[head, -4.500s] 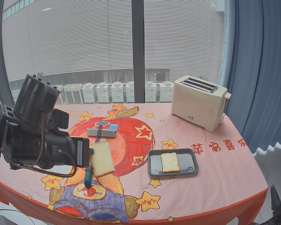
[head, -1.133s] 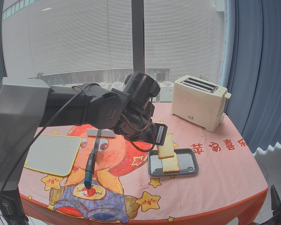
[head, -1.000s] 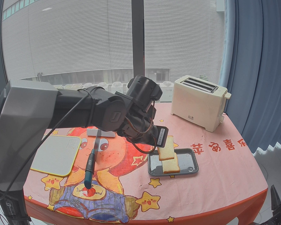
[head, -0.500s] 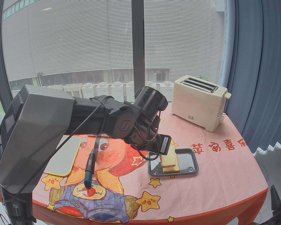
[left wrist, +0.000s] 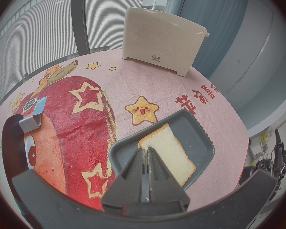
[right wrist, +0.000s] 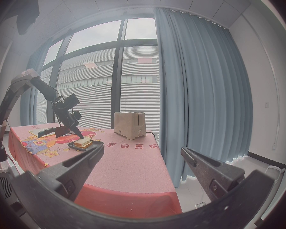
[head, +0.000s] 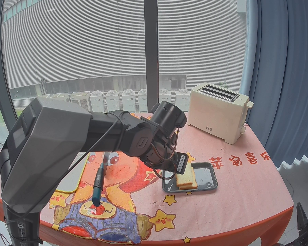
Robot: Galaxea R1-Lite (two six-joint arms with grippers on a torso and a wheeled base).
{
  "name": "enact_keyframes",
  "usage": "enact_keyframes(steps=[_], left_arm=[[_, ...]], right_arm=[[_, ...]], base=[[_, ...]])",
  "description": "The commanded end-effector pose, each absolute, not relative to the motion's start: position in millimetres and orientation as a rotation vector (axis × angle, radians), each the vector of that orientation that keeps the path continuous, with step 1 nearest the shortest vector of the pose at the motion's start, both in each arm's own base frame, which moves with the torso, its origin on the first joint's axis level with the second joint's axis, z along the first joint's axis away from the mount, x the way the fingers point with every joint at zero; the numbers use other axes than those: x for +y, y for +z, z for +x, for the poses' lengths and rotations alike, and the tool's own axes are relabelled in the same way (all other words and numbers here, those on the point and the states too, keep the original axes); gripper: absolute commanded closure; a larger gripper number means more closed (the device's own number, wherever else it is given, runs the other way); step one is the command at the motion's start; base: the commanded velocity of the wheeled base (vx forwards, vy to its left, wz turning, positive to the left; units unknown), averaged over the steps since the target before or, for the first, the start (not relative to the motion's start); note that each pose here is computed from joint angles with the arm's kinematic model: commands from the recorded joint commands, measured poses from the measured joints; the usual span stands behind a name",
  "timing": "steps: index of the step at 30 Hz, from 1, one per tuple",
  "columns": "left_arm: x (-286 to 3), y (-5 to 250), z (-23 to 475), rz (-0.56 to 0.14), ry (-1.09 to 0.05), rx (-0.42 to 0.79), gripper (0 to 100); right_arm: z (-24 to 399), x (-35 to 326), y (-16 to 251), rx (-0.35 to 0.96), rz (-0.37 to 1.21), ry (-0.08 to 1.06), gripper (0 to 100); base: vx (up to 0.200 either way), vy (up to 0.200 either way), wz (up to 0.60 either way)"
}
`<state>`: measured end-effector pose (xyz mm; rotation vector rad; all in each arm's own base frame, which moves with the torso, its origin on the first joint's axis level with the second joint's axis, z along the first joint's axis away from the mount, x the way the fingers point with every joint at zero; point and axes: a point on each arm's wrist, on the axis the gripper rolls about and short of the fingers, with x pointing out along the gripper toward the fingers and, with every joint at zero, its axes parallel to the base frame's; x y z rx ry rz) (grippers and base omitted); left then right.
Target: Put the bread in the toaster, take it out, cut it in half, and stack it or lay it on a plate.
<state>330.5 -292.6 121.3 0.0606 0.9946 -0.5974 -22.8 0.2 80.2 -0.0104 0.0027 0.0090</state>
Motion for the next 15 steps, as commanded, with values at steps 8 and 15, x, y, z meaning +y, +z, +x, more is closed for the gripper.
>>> enact_keyframes(steps=[8, 15], left_arm=[[-293, 127, 331, 0.048, -0.604, 0.969, 0], [-291, 135, 329, 0.049, -0.595, 0.953, 0]], right_arm=[[-23, 0, 75, 0.003, -0.011, 0.009, 0], [-23, 0, 75, 0.005, -0.011, 0.009, 0]], base=[[0.000, 0.000, 0.00], [0.000, 0.000, 0.00]])
